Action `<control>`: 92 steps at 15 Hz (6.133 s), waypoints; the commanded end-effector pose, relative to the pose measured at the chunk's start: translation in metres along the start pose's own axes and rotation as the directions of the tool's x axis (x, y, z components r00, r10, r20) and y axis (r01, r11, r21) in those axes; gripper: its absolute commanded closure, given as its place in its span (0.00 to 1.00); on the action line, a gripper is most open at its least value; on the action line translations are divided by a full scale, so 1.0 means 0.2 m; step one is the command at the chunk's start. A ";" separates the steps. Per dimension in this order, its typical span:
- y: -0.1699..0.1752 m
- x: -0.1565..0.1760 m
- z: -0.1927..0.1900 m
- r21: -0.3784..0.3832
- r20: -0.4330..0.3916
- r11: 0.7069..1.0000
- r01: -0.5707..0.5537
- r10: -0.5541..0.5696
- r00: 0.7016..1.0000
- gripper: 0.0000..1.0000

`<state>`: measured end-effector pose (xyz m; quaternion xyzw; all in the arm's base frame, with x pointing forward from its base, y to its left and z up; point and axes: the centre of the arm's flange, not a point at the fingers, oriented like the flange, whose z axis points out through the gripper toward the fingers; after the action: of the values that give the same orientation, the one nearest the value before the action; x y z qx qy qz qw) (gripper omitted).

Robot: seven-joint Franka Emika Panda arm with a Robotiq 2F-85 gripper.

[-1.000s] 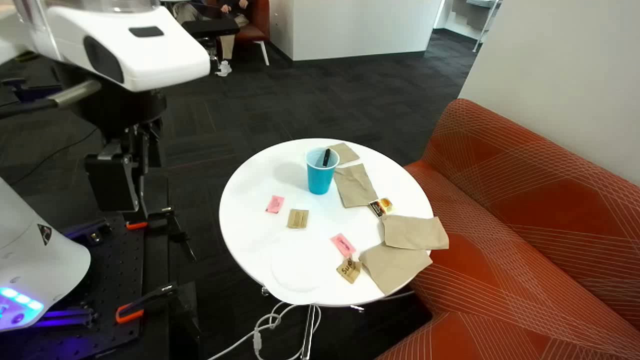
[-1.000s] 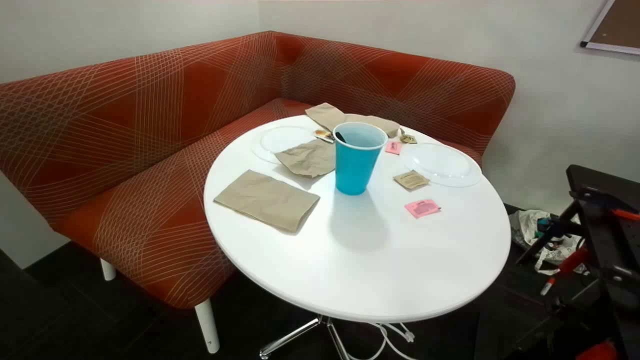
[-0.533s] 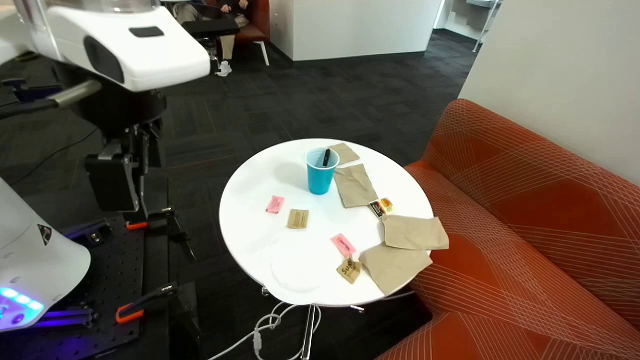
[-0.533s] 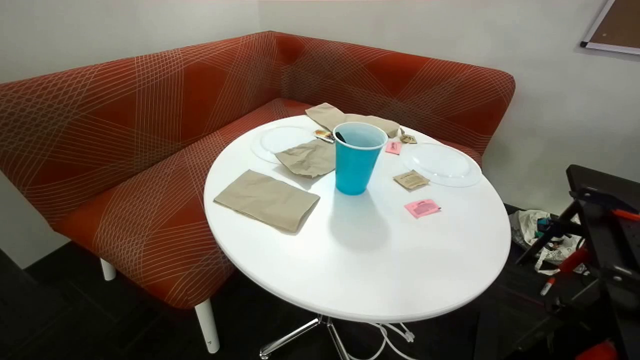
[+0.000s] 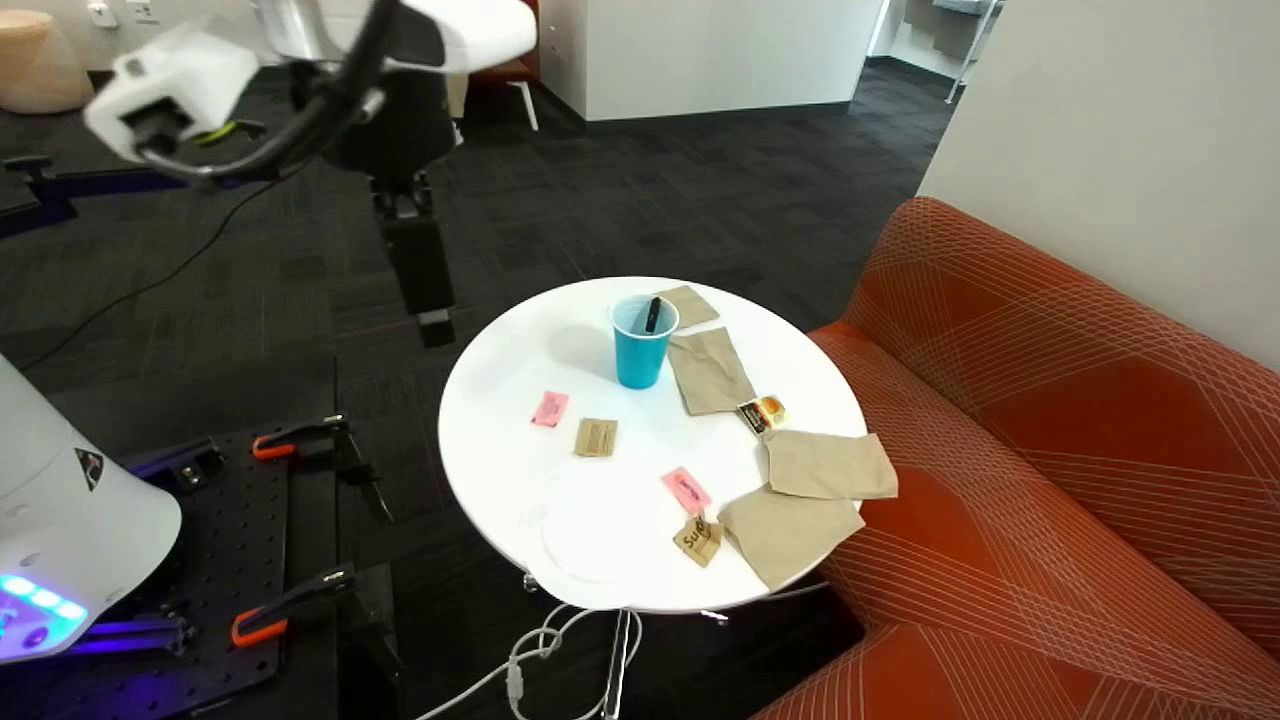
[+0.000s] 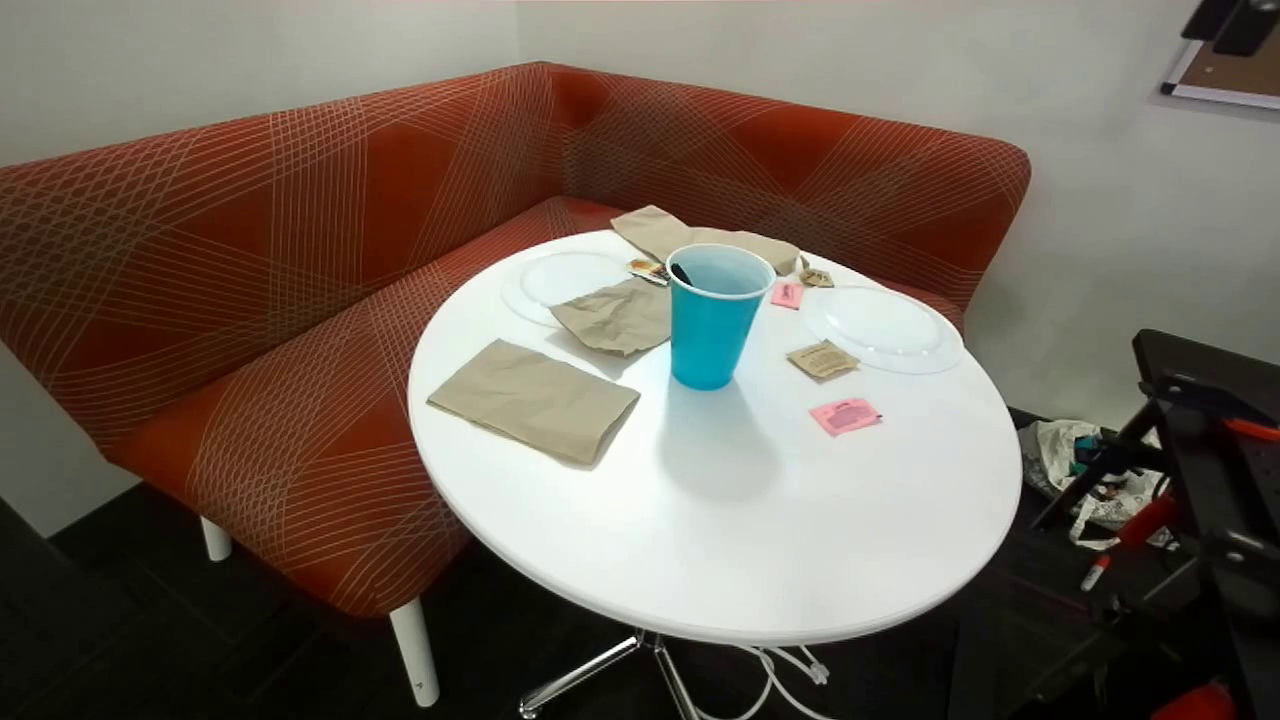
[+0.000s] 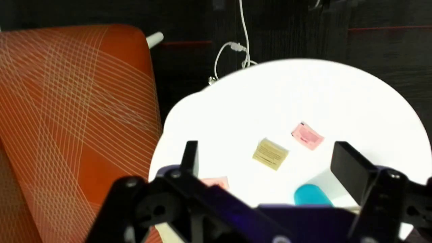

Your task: Take the marker from the blue cup and place it on the table

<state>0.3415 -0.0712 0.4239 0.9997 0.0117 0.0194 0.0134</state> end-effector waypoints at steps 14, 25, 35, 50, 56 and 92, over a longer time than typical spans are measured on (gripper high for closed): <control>-0.45 0.76 0.43 -0.054 -0.273 0.950 0.309 -0.311 0.910 0.00; -0.55 0.89 0.51 -0.045 -0.380 0.939 0.342 -0.333 0.863 0.00; -0.62 1.04 0.67 -0.023 -0.352 0.874 0.485 -0.461 0.815 0.22; -0.62 1.19 0.98 0.023 -0.285 0.842 0.538 -0.511 0.811 0.62; -0.63 1.21 1.02 0.027 -0.286 0.833 0.552 -0.523 0.803 0.60; -0.83 0.99 0.41 -0.206 -0.429 0.756 0.621 -0.640 0.637 0.96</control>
<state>0.5682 0.0903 0.3084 0.9039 0.3630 0.2256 0.0177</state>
